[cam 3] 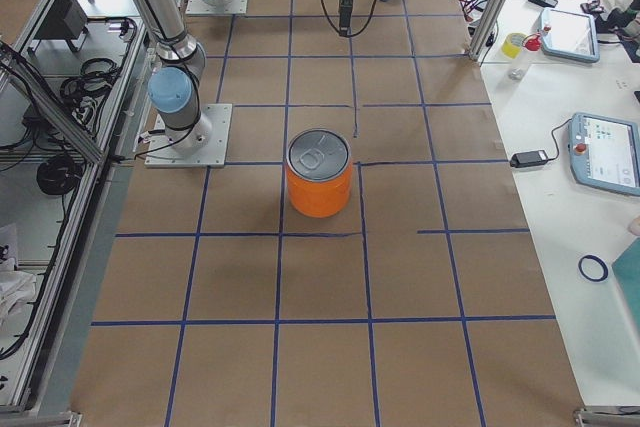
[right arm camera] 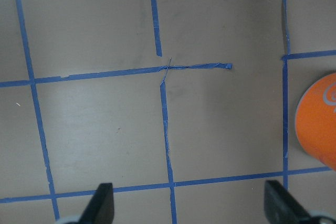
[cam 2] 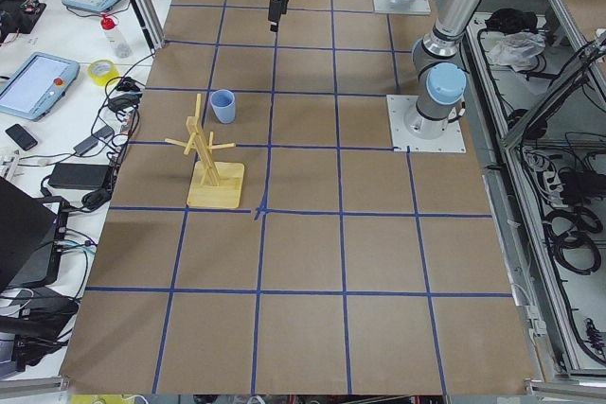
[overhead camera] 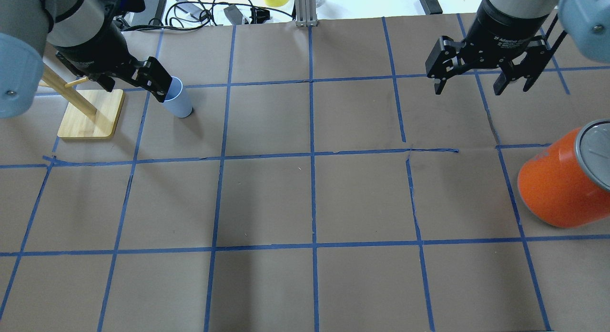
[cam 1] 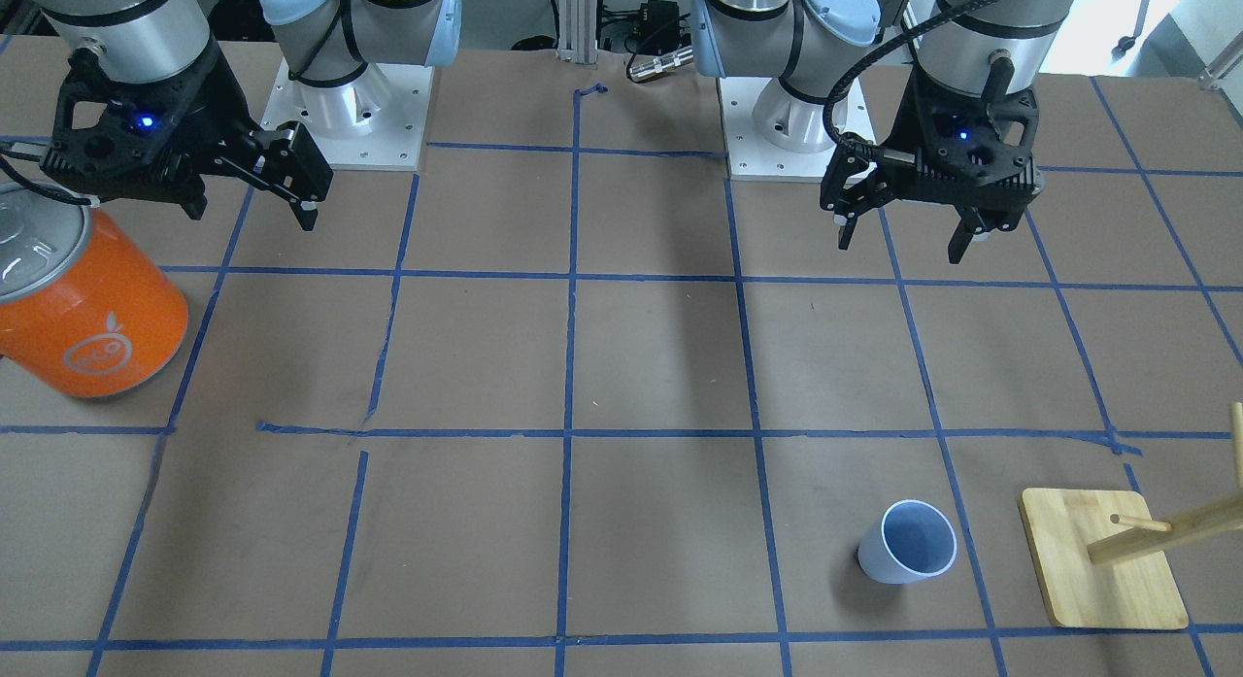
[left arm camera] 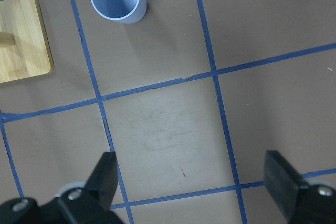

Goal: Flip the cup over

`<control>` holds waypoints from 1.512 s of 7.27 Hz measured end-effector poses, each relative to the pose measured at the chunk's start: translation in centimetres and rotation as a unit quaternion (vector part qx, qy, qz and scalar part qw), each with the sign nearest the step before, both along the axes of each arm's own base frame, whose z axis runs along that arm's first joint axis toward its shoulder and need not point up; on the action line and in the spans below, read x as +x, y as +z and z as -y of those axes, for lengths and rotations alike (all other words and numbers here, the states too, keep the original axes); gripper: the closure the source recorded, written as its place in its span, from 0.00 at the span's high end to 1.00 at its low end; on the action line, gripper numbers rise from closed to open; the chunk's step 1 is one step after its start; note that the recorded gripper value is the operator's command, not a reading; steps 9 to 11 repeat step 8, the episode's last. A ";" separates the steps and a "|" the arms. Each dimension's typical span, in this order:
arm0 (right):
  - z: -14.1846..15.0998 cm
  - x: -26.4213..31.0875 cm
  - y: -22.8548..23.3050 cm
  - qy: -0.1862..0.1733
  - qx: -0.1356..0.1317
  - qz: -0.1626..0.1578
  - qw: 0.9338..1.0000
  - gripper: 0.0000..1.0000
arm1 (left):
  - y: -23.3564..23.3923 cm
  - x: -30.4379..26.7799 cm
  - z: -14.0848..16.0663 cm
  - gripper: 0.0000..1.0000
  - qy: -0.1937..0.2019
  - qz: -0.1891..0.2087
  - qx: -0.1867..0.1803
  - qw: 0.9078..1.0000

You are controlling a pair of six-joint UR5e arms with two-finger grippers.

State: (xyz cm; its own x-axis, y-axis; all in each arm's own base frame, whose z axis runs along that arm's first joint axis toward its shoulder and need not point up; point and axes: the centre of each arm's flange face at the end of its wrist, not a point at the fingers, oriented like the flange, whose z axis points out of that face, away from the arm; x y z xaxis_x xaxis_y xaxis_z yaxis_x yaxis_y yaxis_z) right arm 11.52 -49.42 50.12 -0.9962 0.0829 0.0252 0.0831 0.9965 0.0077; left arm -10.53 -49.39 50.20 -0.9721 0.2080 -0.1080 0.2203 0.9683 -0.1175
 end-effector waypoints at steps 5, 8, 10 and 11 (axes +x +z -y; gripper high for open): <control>0.0 0.0 -0.1 0.000 0.001 0.000 1.000 1.00 | 0.3 0.0 -0.2 1.00 0.000 0.000 -0.003 1.000; 0.0 0.0 -0.1 0.000 0.001 0.000 1.000 1.00 | 0.2 0.1 0.0 1.00 0.001 0.001 -0.002 1.000; 0.0 0.0 -0.1 0.000 0.001 0.000 1.000 1.00 | 0.2 0.1 0.0 1.00 0.001 0.001 -0.002 1.000; 0.0 0.0 -0.1 0.000 0.001 0.000 1.000 1.00 | 0.2 0.1 0.0 1.00 0.001 0.001 -0.002 1.000</control>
